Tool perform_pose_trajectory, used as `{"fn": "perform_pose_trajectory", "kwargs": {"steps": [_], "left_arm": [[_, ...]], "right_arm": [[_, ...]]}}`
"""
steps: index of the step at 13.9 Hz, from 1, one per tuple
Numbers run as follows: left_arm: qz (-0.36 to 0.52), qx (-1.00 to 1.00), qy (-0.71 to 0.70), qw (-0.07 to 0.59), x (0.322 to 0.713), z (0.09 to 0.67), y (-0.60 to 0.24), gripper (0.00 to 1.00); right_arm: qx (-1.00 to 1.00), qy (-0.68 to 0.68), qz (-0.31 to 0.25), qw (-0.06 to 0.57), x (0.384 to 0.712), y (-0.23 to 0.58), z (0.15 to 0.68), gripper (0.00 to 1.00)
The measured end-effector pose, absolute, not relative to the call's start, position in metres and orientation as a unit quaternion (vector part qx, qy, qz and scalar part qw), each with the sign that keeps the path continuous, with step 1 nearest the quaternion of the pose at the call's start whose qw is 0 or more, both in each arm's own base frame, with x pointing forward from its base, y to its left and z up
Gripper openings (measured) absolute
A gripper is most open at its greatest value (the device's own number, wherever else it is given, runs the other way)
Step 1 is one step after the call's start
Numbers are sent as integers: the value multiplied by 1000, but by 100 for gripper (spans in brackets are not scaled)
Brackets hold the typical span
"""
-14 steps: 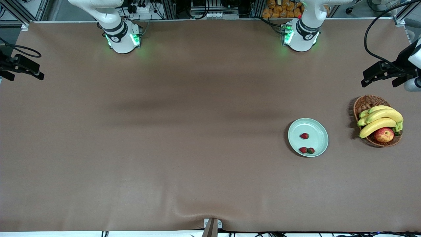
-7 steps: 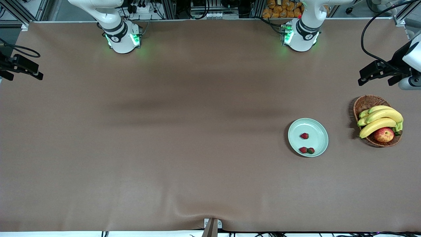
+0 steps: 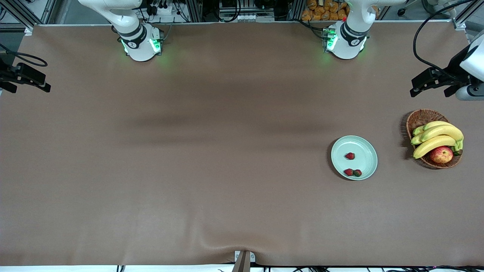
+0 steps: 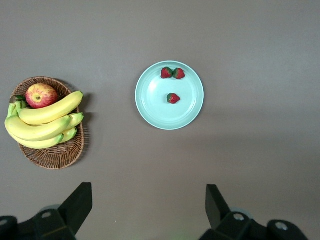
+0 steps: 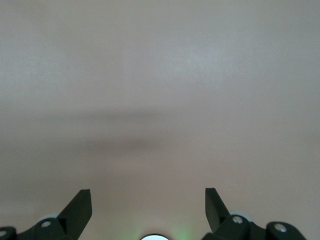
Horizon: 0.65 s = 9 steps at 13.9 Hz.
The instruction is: Collect all strawberries into plate
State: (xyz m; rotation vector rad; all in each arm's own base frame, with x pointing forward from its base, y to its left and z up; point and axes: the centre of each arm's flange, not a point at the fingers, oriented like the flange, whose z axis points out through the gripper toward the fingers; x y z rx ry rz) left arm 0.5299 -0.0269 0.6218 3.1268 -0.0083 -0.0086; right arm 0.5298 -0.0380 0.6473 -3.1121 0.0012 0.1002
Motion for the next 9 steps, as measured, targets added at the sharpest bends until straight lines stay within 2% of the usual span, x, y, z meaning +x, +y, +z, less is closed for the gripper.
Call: {"fn": "perform_pose_trajectory", "kwargs": {"steps": [9], "left_arm": [[4,1000,-21,3,520,623,-48,100]], "right_arm": [[-999,0,33,14,530,-38,646,100]]}}
